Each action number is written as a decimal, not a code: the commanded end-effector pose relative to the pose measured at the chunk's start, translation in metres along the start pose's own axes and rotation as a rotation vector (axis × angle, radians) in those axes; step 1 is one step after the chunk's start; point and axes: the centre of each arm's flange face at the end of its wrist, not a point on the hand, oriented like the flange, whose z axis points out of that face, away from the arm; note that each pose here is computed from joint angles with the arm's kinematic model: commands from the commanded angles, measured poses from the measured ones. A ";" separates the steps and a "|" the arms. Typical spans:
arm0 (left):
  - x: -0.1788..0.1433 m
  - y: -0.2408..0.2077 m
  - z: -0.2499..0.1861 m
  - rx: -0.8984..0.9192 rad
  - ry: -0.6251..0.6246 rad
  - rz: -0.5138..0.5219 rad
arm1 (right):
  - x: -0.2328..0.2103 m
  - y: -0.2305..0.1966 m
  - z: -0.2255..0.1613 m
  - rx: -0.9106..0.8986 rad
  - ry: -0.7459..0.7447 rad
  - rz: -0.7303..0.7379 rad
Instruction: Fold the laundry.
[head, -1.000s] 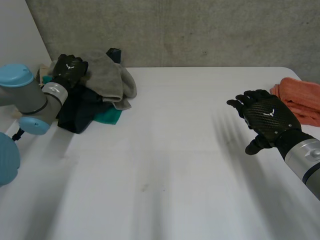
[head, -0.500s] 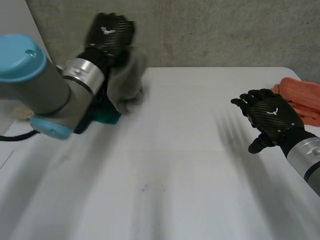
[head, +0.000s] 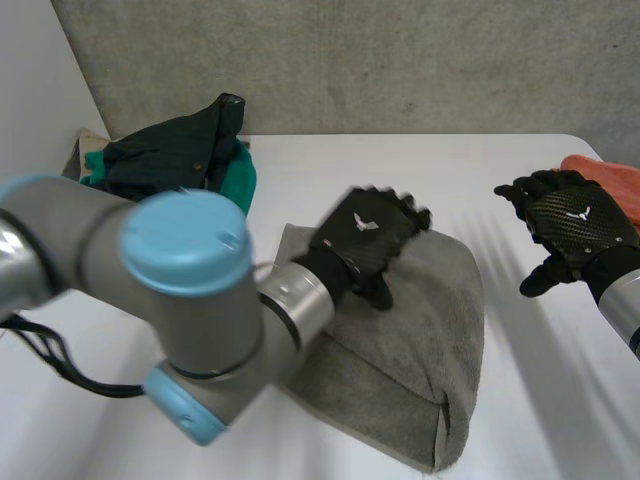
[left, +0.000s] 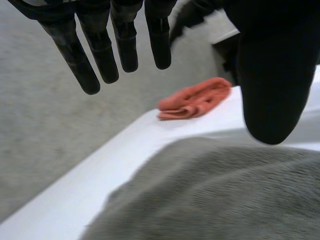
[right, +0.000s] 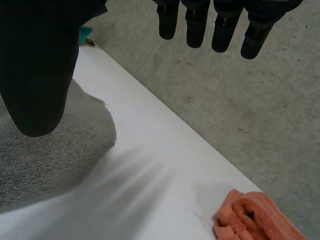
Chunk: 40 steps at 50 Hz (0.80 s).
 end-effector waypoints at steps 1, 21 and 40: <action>-0.073 -0.043 -0.028 0.086 -0.223 0.019 | -0.007 -0.003 -0.005 -0.034 -0.042 0.028; -0.235 0.081 0.004 -0.197 -0.487 0.220 | -0.131 0.022 -0.047 -0.151 -0.424 -0.014; -0.310 0.140 0.058 -0.114 -0.624 0.409 | -0.142 0.045 -0.044 -0.193 -0.399 -0.067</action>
